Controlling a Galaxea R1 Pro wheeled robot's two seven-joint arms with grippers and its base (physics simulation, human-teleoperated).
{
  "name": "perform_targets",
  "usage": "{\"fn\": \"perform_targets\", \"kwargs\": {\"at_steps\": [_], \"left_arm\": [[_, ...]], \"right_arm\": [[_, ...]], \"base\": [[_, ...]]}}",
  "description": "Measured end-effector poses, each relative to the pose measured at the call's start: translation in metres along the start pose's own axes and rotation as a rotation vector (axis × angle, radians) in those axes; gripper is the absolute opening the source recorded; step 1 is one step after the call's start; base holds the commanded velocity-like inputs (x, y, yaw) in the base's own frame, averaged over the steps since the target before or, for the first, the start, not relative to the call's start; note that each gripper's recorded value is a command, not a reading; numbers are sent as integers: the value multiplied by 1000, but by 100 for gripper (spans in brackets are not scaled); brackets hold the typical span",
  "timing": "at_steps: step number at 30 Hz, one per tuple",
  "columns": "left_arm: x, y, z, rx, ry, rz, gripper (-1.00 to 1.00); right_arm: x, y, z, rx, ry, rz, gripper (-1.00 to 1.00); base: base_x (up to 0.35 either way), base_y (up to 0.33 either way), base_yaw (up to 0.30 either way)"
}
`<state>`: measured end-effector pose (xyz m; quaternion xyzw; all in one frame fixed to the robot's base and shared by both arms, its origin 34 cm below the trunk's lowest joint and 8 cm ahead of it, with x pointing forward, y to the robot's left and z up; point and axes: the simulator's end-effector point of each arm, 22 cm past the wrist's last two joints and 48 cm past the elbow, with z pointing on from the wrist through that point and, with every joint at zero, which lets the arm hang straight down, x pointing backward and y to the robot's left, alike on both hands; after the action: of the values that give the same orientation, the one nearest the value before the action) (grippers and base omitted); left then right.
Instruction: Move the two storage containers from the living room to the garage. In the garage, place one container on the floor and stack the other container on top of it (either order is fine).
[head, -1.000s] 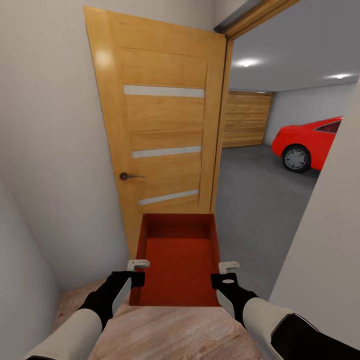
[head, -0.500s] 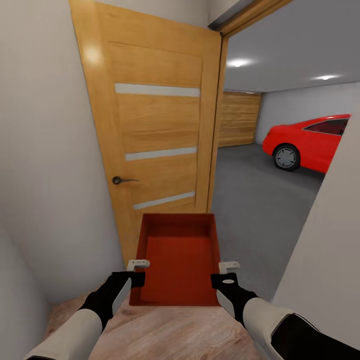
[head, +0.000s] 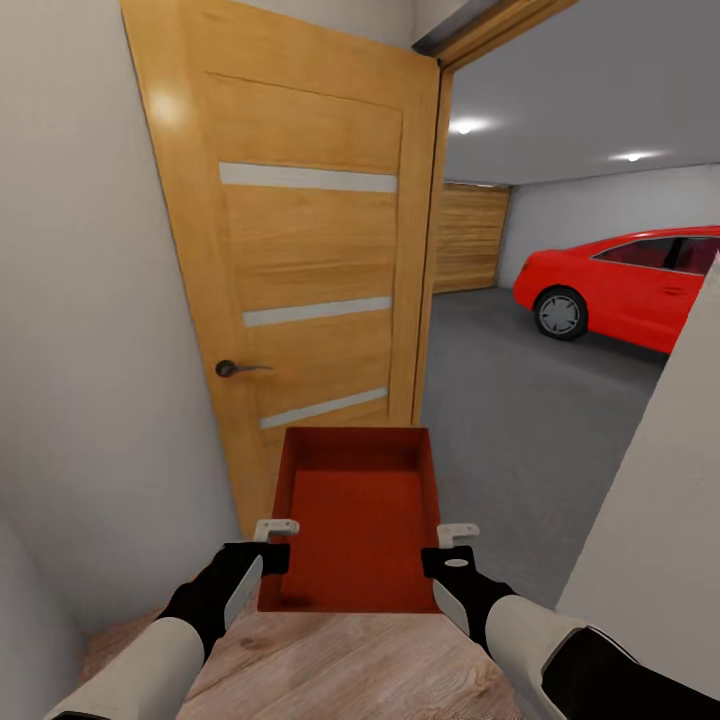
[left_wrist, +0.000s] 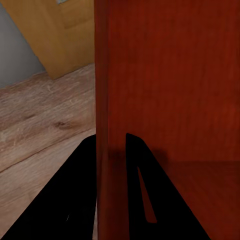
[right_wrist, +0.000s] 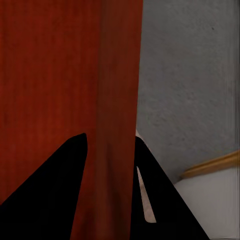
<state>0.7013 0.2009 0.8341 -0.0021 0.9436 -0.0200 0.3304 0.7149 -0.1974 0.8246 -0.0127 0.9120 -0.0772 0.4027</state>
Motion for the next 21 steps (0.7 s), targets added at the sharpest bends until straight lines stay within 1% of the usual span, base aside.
{"fn": "perform_targets", "kwargs": {"at_steps": [10, 13, 21], "left_arm": [[0, 0, 0, 0, -2, 0, -100], [0, 0, 0, 0, -1, -1, -100], [0, -1, 0, 1, -6, -2, -100]], "right_arm": [[0, 0, 0, 0, -2, 1, -100], [0, 0, 0, 0, -1, 0, -100], [-1, -1, 0, 1, -6, 1, -100]], "base": [[0, 0, -243], [2, 73, -235], [80, 284, -33]]}}
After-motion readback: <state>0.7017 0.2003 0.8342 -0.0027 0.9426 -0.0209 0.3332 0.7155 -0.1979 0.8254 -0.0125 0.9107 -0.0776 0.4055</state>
